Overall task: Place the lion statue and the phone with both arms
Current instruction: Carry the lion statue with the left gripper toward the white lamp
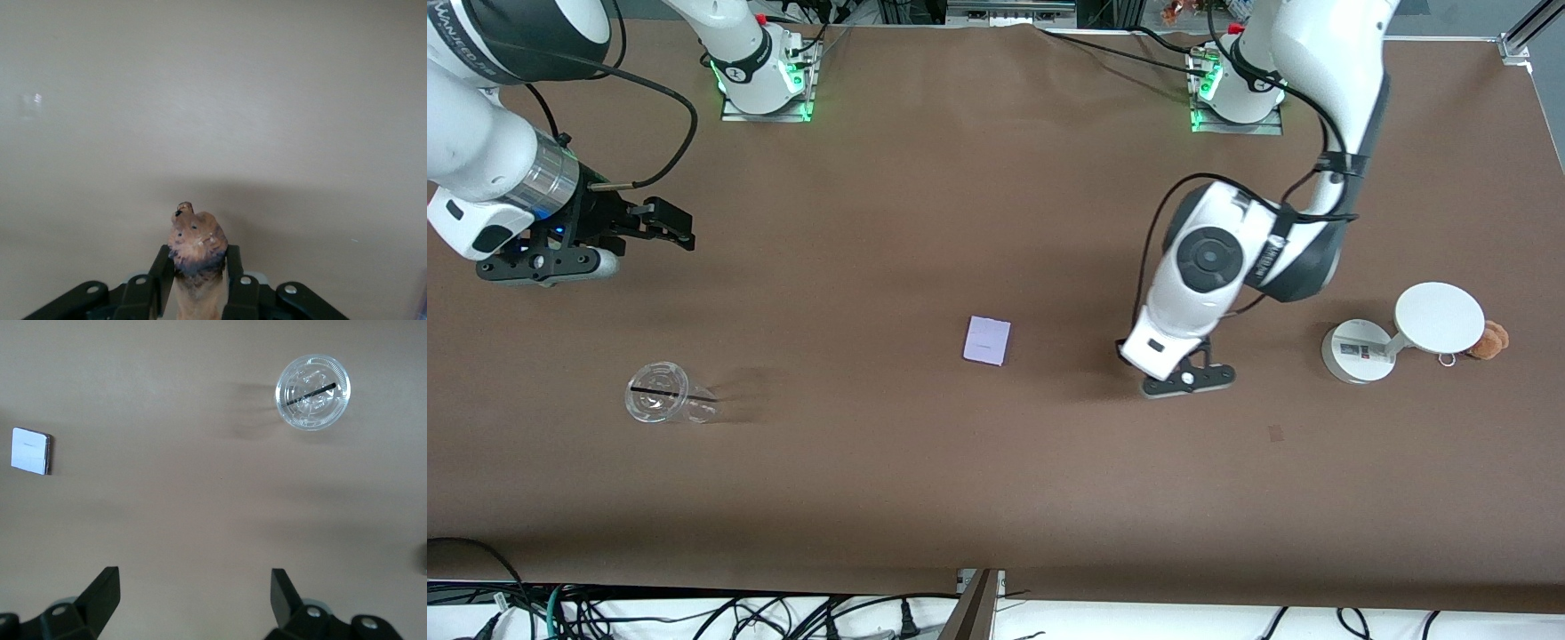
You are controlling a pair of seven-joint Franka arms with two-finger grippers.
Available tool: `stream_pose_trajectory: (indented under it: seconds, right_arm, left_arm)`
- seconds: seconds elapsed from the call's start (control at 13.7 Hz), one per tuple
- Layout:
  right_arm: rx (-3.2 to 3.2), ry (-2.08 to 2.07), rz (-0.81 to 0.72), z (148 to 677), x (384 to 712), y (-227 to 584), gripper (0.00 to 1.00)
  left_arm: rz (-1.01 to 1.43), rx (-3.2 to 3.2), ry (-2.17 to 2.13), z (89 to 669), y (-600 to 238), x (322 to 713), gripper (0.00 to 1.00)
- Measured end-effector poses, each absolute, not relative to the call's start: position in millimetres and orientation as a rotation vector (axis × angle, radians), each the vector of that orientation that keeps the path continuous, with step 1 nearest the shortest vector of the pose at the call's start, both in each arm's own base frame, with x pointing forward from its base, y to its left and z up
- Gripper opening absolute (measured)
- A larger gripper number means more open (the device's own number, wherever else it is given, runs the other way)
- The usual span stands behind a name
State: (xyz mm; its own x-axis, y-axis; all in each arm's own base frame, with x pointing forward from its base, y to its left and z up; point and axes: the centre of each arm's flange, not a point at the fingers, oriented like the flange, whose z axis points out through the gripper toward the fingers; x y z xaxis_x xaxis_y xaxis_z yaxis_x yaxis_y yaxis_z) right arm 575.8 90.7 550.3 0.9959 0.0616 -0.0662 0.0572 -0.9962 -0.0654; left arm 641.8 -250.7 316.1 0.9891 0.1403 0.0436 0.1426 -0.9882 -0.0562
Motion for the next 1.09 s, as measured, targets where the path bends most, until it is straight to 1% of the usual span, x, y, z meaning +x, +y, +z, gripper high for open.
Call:
stream_pose_trajectory:
  seconds: [0.22, 0.51, 0.66, 1.09]
  right_arm:
    - [-3.075, -0.092, 0.105, 550, 576, 91, 1.0]
    - [-3.075, -0.092, 0.105, 550, 576, 91, 1.0]
    - [-3.075, -0.092, 0.105, 550, 576, 91, 1.0]
    - [-3.075, -0.093, 0.104, 550, 576, 91, 1.0]
  left_arm:
    - [-0.02, -3.066, -0.162, 309, -193, 653, 0.36]
    - [0.043, -3.053, -0.155, 304, -120, 648, 0.36]
    - [0.06, -3.05, -0.19, 298, -100, 641, 0.36]
    - [-0.006, -3.04, -0.191, 265, -64, 618, 0.36]
